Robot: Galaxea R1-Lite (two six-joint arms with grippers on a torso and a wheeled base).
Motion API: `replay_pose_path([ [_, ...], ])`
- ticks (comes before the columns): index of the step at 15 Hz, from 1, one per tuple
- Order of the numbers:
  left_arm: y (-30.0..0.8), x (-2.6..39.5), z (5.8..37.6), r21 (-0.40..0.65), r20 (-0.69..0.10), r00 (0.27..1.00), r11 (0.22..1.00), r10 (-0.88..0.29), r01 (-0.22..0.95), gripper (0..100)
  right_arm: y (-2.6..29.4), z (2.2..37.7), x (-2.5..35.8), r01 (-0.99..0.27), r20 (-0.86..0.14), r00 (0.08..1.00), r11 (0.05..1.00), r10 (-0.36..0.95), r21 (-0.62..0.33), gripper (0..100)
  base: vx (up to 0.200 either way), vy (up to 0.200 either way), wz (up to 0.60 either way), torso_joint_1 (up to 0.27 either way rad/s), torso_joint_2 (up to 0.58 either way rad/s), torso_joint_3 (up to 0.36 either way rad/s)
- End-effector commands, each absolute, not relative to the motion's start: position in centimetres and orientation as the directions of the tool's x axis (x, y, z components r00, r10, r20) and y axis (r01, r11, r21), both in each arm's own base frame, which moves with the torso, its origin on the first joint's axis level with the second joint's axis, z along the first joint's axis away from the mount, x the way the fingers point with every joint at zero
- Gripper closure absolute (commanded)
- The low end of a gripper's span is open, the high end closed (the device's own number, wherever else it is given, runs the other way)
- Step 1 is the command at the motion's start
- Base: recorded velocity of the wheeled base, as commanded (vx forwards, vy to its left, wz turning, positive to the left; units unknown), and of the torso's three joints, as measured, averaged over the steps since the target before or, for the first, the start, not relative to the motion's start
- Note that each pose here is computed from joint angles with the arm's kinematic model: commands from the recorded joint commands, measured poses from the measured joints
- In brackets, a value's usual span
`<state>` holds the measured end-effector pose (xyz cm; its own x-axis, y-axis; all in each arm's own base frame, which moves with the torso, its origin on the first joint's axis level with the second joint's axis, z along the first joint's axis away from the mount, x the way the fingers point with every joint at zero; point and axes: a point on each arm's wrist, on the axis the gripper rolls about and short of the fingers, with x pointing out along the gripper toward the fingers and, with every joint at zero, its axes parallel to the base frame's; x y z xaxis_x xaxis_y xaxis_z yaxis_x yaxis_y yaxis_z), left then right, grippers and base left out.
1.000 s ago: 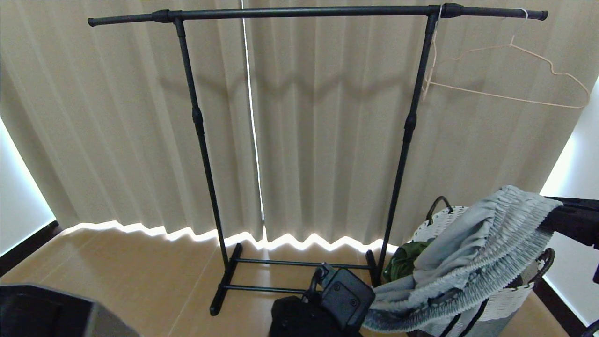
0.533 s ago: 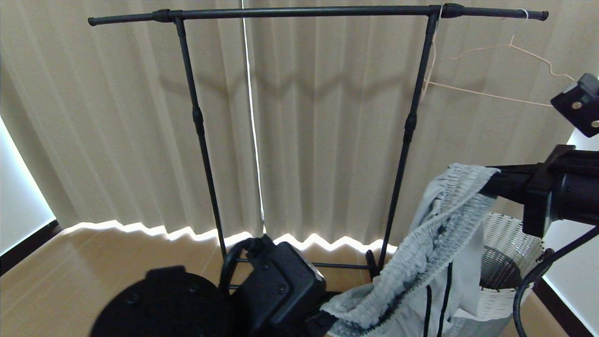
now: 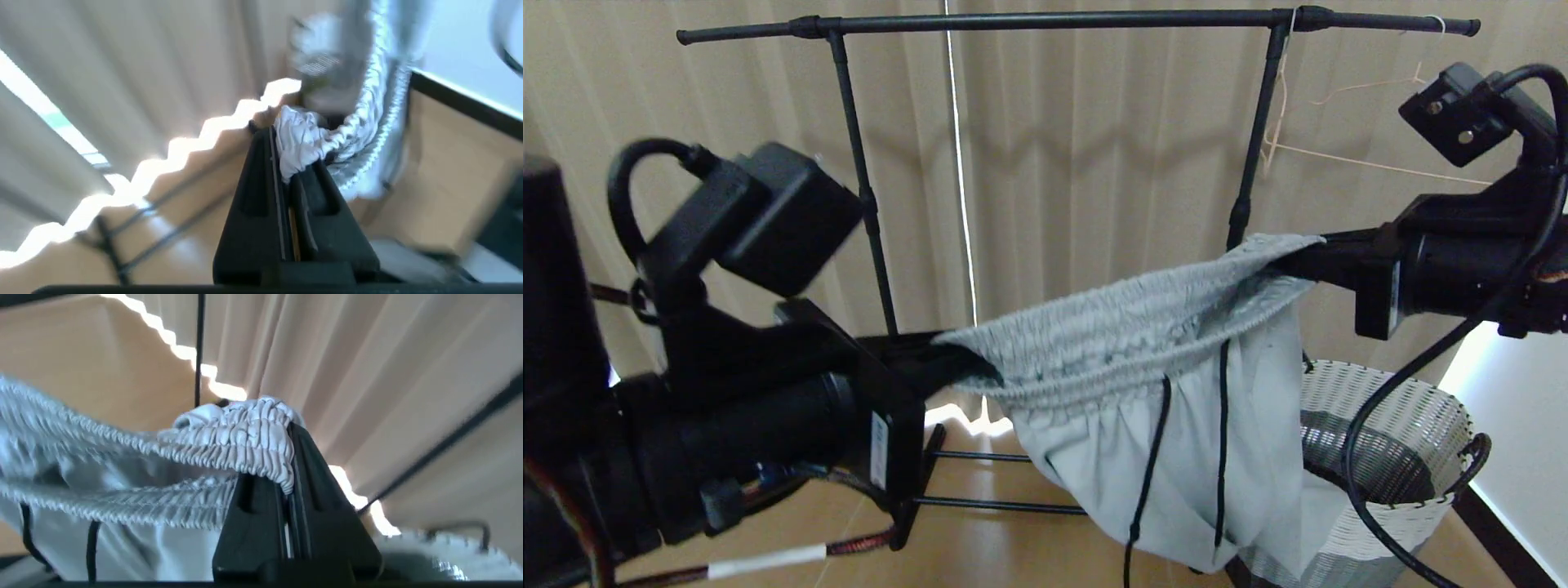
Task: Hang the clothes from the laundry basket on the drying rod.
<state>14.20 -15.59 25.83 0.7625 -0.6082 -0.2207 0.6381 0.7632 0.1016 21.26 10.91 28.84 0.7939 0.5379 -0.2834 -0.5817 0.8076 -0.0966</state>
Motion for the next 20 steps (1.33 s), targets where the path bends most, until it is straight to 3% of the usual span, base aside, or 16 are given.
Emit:
replay_pose_path([
  [1,-13.7,15.3,28.7,0.113,-0.145,0.83,0.825,-0.538,0.554,100,11.8,29.7,22.9,-0.58,-0.262,0.799,0.808,0.541,-0.1,100,0.0,0.0,0.0,0.0,0.0,0.0],
  [4,-13.3,16.1,30.5,0.177,-0.089,0.85,0.831,-0.519,0.527,100,12.0,31.8,23.6,-0.57,-0.195,0.816,0.815,0.544,-0.109,100,0.0,0.0,0.0,0.0,0.0,0.0],
  [11,-12.9,15.6,35.0,0.192,0.012,0.821,0.807,-0.571,0.558,100,12.4,34.7,24.4,-0.56,-0.096,0.828,0.819,0.552,-0.123,100,0.0,0.0,0.0,0.0,0.0,0.0],
  [17,-11.4,16.8,35.0,0.322,-0.047,0.874,0.821,-0.484,0.472,100,13.3,34.4,25.9,-0.563,-0.061,0.826,0.817,0.56,-0.128,100,0.0,0.0,0.0,0.0,0.0,0.0],
  [20,-12.3,18.1,32.6,0.312,-0.131,0.866,0.809,-0.483,0.498,100,13.3,33.3,25.9,-0.566,-0.105,0.824,0.815,0.557,-0.122,100,0.0,0.0,0.0,0.0,0.0,0.0],
])
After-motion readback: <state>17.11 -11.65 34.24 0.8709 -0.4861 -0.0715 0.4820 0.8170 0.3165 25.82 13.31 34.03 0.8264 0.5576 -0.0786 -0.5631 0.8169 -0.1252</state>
